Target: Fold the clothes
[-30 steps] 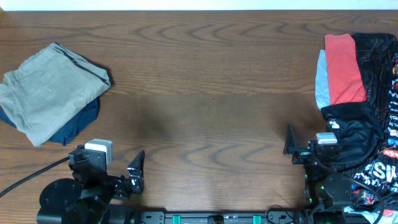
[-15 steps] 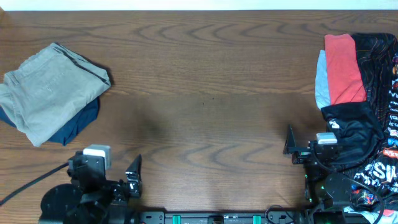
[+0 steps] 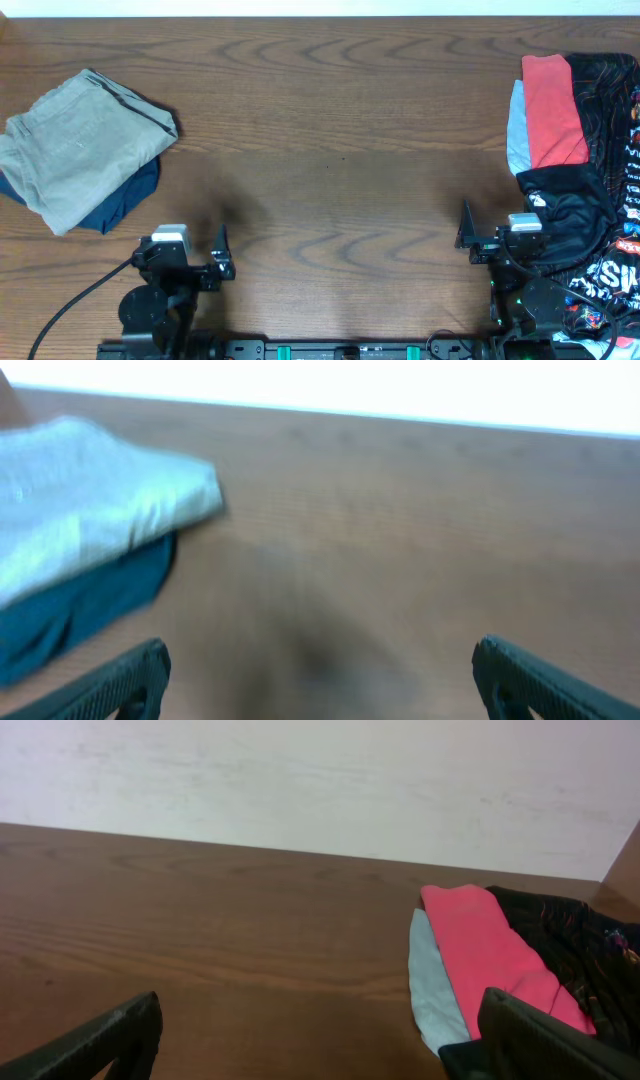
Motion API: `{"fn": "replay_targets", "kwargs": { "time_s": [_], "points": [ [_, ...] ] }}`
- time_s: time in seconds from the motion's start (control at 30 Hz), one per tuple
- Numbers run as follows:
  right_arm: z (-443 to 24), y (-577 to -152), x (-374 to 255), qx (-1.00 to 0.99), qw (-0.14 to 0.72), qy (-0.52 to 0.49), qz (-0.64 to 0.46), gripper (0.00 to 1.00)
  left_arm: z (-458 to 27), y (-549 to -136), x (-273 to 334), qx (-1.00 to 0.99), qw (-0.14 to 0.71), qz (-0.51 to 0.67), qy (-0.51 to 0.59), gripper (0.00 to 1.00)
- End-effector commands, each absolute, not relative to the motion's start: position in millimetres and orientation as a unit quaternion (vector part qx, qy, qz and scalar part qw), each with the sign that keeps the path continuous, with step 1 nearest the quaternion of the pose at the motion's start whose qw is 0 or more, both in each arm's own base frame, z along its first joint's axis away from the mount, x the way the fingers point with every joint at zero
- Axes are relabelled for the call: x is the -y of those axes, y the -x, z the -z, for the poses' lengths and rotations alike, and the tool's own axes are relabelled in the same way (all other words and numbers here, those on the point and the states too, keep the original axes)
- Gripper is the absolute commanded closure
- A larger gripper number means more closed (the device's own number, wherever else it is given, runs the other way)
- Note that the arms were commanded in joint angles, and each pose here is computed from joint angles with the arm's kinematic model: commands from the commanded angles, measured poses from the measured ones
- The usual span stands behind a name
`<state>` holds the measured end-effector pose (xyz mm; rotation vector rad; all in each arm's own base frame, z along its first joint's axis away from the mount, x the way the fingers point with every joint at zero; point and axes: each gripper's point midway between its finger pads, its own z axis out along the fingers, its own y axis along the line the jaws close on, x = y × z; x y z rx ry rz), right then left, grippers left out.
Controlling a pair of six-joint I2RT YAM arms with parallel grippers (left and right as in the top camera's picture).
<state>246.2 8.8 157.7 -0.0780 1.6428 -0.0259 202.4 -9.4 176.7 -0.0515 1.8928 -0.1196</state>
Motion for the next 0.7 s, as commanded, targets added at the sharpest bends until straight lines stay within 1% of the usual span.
{"fn": "replay_targets", "kwargs": {
  "time_s": [0.0, 0.23, 0.43, 0.57, 0.67],
  "points": [
    [-157, -246, -7, -0.732, 0.680, 0.037, 0.018, 0.01, -176, -213, 7, -0.791, 0.610, 0.045, 0.023, 0.02],
    [-156, -246, -7, -0.732, 0.680, 0.037, 0.018, 0.01, -181, -235, 6, -0.742, 0.669, 0.042, 0.015, 0.02],
    [-156, -246, -7, -0.732, 0.680, 0.037, 0.018, 0.01, -184, -246, 6, -0.698, 0.716, 0.036, 0.005, 0.02],
    [-156, -246, -7, -0.732, 0.680, 0.037, 0.018, 0.01, -174, -247, 6, -0.708, 0.706, 0.023, -0.007, 0.02],
    [-156, -246, -7, -0.732, 0.680, 0.037, 0.018, 0.01, -152, -246, 7, -0.738, 0.674, 0.024, -0.006, 0.02]
  ]
}}
